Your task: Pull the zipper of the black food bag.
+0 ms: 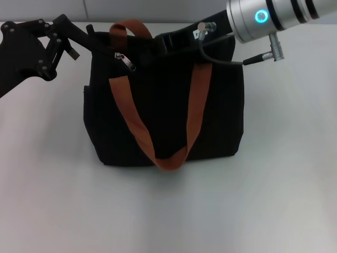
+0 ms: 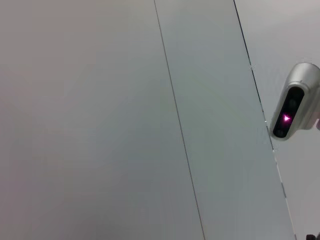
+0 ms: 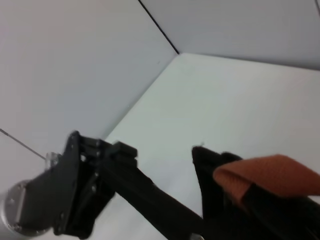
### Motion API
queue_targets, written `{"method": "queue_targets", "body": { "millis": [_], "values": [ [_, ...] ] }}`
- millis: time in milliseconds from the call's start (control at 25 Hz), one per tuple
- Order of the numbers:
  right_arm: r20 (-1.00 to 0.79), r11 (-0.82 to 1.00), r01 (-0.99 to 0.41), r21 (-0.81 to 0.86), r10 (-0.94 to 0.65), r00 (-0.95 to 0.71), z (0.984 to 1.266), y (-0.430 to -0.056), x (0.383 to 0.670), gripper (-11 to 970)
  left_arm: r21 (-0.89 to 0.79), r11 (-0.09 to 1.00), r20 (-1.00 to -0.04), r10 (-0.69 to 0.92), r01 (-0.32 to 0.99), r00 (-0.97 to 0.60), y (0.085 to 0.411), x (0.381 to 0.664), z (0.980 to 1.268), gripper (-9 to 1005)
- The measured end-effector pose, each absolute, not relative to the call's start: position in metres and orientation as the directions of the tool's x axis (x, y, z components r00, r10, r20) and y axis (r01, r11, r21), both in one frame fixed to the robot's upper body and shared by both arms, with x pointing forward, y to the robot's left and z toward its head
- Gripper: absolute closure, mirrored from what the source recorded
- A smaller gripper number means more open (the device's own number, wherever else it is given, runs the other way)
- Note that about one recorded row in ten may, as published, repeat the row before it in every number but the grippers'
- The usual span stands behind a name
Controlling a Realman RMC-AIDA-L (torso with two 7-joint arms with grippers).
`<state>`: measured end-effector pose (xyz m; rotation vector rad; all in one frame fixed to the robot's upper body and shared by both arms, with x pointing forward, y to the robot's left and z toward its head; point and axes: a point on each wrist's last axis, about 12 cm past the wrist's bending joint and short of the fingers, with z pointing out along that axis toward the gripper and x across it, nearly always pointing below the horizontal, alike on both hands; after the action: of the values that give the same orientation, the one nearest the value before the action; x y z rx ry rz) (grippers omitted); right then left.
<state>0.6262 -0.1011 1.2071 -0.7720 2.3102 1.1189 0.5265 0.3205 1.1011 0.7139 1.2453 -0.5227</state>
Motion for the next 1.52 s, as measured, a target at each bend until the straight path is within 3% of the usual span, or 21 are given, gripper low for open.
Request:
{"method": "queue_targets", "body": {
  "millis": [960, 1520],
  "values": [
    [-0.652, 0.414, -0.719, 0.557, -0.318, -0.688, 1.209, -0.080, 0.620, 683, 0.199, 0.670, -0.966, 0.010, 0.715, 0.259, 0.319, 0.525, 1.102, 973],
    [-0.668, 0.422, -0.724, 0.546, -0.302, -0.680, 1.212, -0.087, 0.621, 685, 0.189, 0.668, -0.967, -0.003, 0.719, 0.257, 0.320, 0.521, 1.101, 973]
  ]
}}
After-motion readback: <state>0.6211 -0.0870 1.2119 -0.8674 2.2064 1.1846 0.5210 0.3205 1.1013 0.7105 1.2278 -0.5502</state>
